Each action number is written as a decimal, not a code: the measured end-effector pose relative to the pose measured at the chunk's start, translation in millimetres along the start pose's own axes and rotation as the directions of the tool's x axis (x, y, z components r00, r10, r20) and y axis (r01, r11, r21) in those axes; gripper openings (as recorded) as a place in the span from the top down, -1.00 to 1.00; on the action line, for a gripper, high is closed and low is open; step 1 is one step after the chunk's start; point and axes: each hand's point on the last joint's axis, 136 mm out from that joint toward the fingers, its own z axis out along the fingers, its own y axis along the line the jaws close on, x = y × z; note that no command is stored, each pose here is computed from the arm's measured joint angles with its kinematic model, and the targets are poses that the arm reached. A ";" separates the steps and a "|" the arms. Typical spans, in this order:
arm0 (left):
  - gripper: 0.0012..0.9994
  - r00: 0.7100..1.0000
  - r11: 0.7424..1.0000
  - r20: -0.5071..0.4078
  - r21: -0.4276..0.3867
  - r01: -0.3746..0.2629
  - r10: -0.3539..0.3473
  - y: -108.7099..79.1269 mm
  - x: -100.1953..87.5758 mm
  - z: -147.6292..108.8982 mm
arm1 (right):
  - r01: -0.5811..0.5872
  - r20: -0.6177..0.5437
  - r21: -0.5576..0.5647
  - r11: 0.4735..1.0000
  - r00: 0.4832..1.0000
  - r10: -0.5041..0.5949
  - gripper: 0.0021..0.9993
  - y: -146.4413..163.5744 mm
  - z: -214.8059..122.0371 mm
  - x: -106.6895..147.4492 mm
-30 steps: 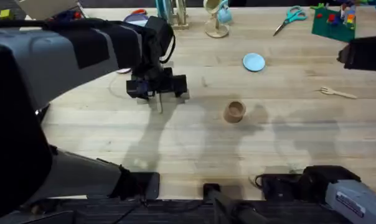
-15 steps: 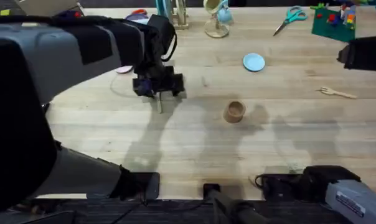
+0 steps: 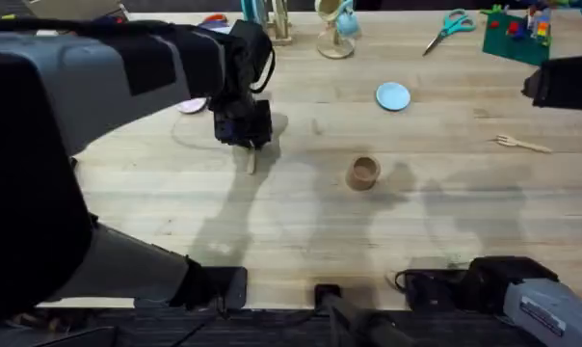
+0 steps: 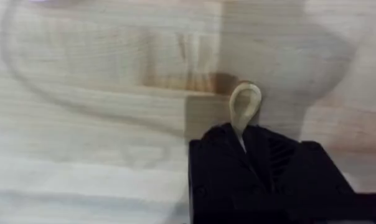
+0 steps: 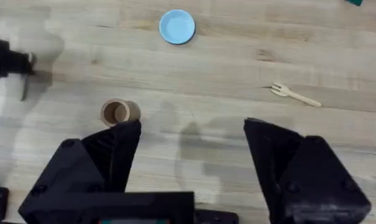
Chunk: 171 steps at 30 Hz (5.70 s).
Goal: Pick up a utensil and set it on the pink plate, then put the other utensil in the container.
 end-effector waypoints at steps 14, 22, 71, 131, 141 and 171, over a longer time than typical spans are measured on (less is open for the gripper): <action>0.92 0.996 0.995 -0.014 -0.042 -0.088 0.088 12.9 6.2 -52.9 | 0.000 0.000 0.000 1.000 1.000 0.000 -0.99 0.0 0.0 0.1; 0.92 0.975 0.989 0.168 -0.020 -0.145 0.146 11.2 -19.7 -133.0 | 0.000 0.000 0.000 1.000 1.000 0.000 -0.99 0.0 0.0 0.1; 0.92 0.977 0.989 0.169 -0.044 0.141 -0.132 128.7 -134.6 -67.2 | 0.000 -0.006 0.000 1.000 1.000 0.000 -0.99 0.1 0.0 1.4; 0.51 0.984 0.989 0.104 -0.035 0.147 -0.143 130.6 -148.9 -4.6 | 0.000 -0.006 0.000 1.000 1.000 0.000 -0.99 0.1 0.0 1.5; -0.02 0.983 0.990 0.119 -0.003 0.141 -0.140 124.2 -167.8 -57.2 | 0.000 -0.006 0.000 1.000 1.000 0.000 -0.99 0.1 0.0 1.4; -0.82 0.932 0.994 0.354 0.050 -0.095 0.071 74.8 -56.1 -263.9 | 0.000 -0.006 0.000 1.000 1.000 0.000 -0.99 0.1 0.0 1.5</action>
